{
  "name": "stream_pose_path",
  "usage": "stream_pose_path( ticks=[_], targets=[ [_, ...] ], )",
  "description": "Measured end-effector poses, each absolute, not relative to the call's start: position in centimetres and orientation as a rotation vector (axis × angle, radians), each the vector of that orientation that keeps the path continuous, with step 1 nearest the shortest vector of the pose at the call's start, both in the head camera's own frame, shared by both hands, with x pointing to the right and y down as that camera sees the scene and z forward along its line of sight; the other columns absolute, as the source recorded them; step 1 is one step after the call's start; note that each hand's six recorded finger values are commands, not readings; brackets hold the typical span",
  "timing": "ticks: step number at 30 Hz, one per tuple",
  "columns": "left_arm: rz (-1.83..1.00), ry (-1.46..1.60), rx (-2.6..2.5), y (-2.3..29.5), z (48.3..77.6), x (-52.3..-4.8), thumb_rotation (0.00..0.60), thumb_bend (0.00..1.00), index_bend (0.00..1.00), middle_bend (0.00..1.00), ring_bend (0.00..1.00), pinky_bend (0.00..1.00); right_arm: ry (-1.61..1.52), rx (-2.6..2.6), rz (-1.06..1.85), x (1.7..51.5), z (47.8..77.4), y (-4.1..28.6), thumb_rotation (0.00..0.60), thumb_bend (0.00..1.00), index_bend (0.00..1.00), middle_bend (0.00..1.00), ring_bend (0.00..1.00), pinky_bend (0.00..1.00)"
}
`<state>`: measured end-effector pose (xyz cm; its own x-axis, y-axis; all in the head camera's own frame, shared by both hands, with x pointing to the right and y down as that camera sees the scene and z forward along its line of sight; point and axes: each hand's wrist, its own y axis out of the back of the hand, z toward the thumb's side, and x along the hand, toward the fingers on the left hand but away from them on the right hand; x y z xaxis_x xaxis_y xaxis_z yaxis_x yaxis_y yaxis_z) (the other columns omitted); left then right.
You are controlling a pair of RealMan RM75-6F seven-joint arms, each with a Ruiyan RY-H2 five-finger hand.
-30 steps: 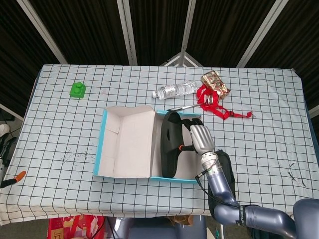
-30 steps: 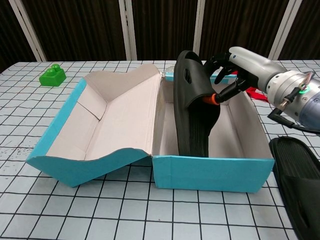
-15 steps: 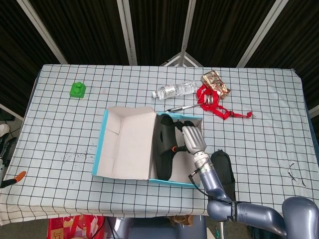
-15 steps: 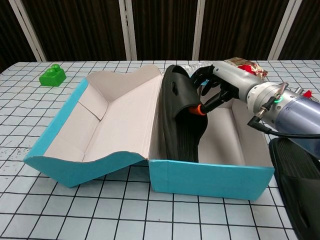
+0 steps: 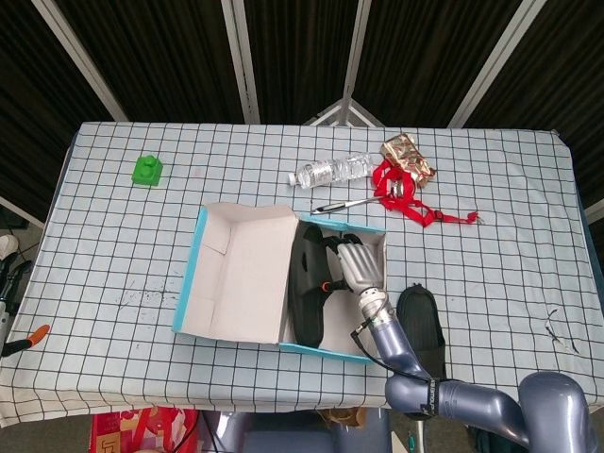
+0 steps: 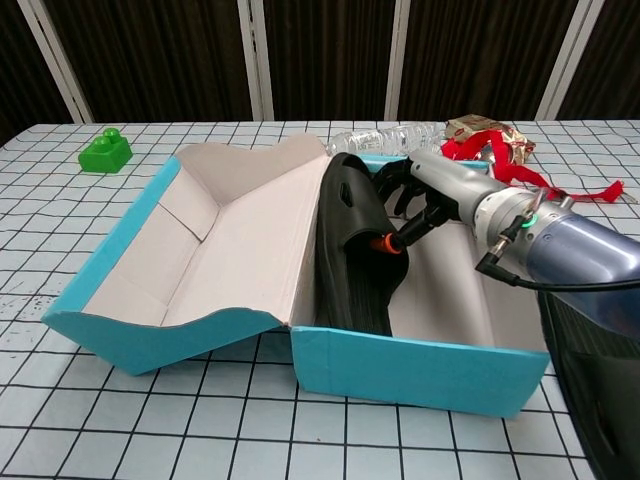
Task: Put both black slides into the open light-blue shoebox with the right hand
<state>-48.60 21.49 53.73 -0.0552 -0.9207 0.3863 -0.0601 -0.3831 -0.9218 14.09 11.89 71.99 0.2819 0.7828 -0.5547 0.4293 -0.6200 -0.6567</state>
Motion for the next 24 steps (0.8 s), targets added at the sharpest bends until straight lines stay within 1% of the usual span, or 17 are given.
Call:
stream_pose_path(
  ticks=[11, 24],
  targets=[
    [-1.523, 1.085, -1.5, 21.5, 53.6, -48.6, 0.6, 0.17, 0.1, 0.0, 0.0, 0.0, -0.994, -2.178, 1.327, 13.9, 73.1, 12.9, 0.6, 0.41, 0.51, 0.53, 0.33, 0.14],
    [-1.525, 1.086, -1.489, 21.5, 53.6, -48.7, 0.6, 0.17, 0.1, 0.0, 0.0, 0.0, -0.979, -2.163, 1.3, 13.0, 73.6, 13.4, 0.6, 0.41, 0.51, 0.53, 0.33, 0.14]
  ],
)
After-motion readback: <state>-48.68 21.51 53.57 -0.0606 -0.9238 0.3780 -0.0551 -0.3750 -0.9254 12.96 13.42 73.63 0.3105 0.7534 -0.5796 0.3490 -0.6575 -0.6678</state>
